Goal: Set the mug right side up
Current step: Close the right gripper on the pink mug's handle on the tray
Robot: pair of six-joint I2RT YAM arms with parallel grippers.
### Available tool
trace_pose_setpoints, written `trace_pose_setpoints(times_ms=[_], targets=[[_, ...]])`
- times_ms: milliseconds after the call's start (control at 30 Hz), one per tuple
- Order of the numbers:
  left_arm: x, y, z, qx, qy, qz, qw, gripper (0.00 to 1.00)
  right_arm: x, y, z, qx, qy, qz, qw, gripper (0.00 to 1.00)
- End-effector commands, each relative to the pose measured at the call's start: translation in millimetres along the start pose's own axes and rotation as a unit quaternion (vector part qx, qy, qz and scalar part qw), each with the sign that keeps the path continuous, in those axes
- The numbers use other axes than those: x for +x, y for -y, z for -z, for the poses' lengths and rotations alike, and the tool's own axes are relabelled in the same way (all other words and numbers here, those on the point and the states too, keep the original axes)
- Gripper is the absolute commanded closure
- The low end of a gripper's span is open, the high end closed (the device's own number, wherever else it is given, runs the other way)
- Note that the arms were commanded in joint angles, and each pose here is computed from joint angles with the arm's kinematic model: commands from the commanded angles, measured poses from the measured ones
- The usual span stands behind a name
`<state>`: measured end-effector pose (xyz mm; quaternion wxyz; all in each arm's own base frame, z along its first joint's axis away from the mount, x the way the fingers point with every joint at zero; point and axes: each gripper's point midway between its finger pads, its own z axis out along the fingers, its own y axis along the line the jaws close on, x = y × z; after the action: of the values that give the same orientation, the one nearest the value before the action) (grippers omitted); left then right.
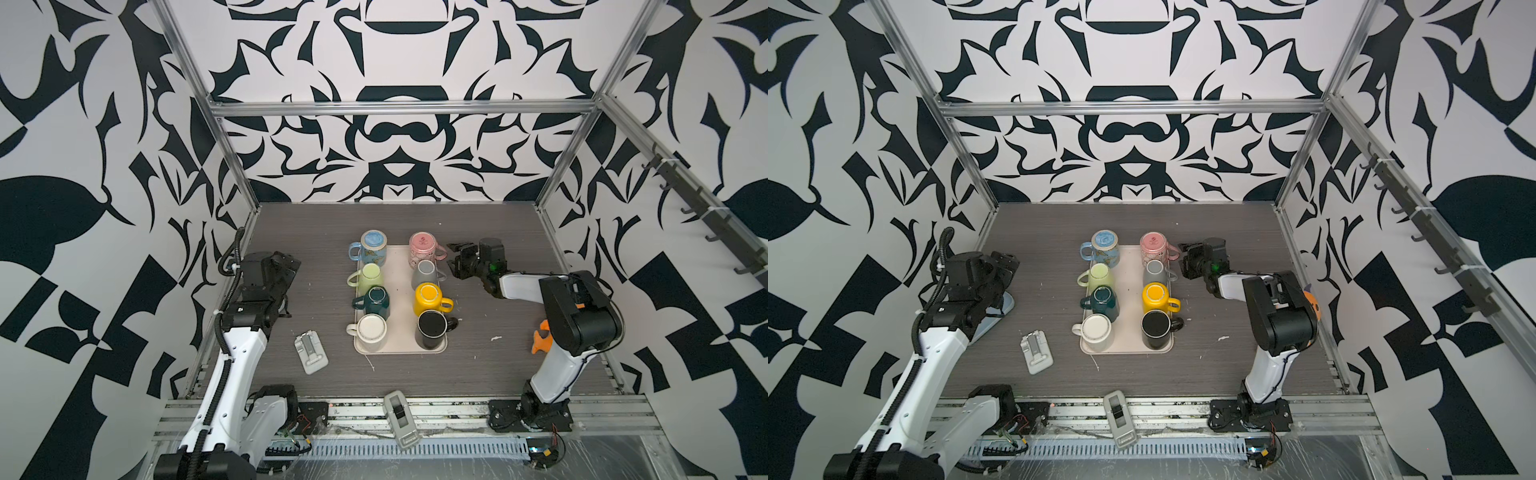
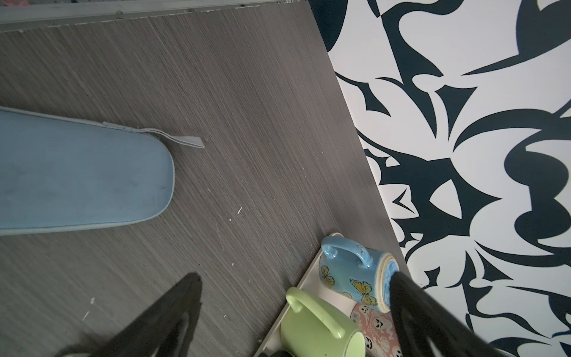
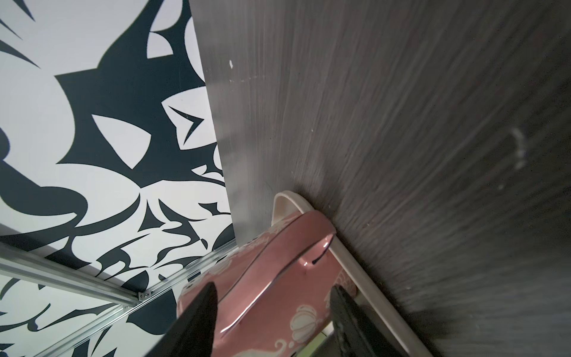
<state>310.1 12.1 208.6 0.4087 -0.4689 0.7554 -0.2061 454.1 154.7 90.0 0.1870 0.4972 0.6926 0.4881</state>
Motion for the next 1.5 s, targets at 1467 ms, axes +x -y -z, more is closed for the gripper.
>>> trace_pose_setpoints(times_ms=[1467], targets=[[8.0, -18.8, -4.0, -0.029, -0.006, 0.022, 0.999, 0.03, 6.7, -52.2, -49.2, -0.13, -0.033, -0.034, 0.99, 0.58]])
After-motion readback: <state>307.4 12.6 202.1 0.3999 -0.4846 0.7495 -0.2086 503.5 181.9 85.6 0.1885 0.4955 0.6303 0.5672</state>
